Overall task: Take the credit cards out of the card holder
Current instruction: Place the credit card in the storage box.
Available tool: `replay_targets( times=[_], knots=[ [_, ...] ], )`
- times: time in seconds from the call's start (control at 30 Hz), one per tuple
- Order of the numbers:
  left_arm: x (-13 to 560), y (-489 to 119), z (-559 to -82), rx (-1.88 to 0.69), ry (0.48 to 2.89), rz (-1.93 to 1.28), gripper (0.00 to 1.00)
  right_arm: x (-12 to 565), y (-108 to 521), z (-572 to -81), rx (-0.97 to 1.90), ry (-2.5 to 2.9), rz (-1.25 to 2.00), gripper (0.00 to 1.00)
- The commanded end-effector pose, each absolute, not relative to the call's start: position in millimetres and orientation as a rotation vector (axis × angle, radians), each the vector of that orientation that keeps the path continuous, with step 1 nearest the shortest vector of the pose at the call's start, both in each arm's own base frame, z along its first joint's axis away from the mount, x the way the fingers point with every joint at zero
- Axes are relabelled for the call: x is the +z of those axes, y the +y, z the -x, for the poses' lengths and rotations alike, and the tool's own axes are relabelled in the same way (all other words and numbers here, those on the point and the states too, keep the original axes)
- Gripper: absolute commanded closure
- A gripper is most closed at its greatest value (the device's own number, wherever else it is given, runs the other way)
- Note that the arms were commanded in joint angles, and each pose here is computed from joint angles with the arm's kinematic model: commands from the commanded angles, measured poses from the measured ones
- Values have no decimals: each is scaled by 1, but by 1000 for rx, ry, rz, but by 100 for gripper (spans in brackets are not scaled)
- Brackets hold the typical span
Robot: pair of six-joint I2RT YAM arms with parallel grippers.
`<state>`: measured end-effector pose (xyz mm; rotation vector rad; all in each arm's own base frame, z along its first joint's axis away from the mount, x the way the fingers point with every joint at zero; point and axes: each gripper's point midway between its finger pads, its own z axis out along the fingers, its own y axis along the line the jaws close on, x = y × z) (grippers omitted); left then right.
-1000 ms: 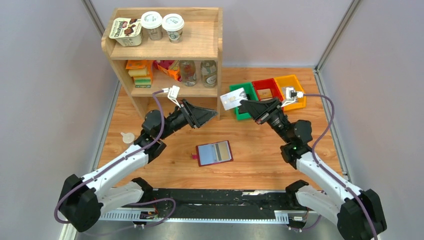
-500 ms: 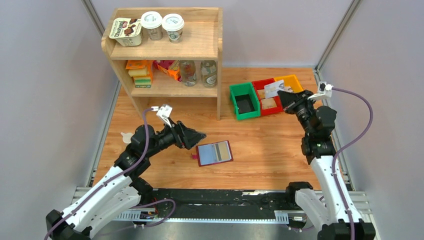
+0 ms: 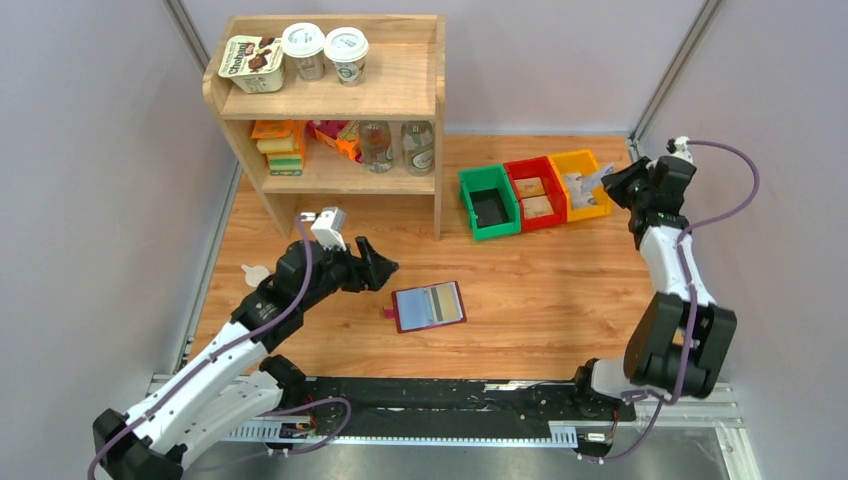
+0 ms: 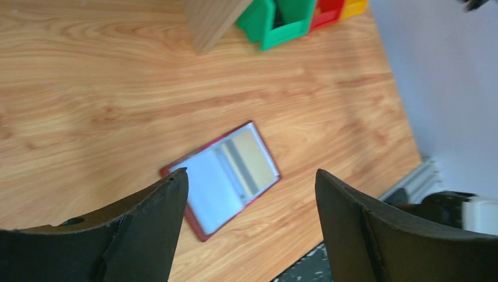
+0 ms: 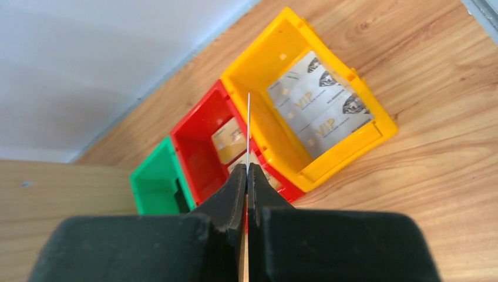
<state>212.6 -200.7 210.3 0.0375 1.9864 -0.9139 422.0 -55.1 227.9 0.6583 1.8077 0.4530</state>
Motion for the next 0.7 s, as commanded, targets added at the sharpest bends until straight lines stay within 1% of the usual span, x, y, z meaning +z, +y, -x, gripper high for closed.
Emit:
replay_targets(
  times=[0.0, 0.03, 0.1, 0.27, 0.5, 0.53, 0.57, 0.67],
  knots=[
    [183, -185, -229, -685, 2139, -54, 18, 207, -72, -455, 378, 1911, -624, 100],
    [178, -184, -229, -662, 2173, -63, 21, 204, -75, -461, 373, 1923, -613, 100],
    [167, -182, -231, -600, 2231, -82, 23, 185, -76, -477, 396, 1972, -606, 100],
    [151, -172, -238, -488, 2279, -83, 24, 146, -68, -506, 504, 2085, -587, 100],
    [140, -170, -239, -456, 2300, -94, 24, 110, -57, -525, 583, 2170, -590, 99],
    [140, -171, -240, -456, 2297, -97, 24, 104, -62, -526, 548, 2190, -614, 92],
    [138, -171, -240, -452, 2306, -99, 24, 98, -68, -523, 502, 2221, -657, 79],
    [136, -175, -240, -467, 2319, -119, 24, 101, -87, -516, 351, 2225, -709, 57]
  ],
)
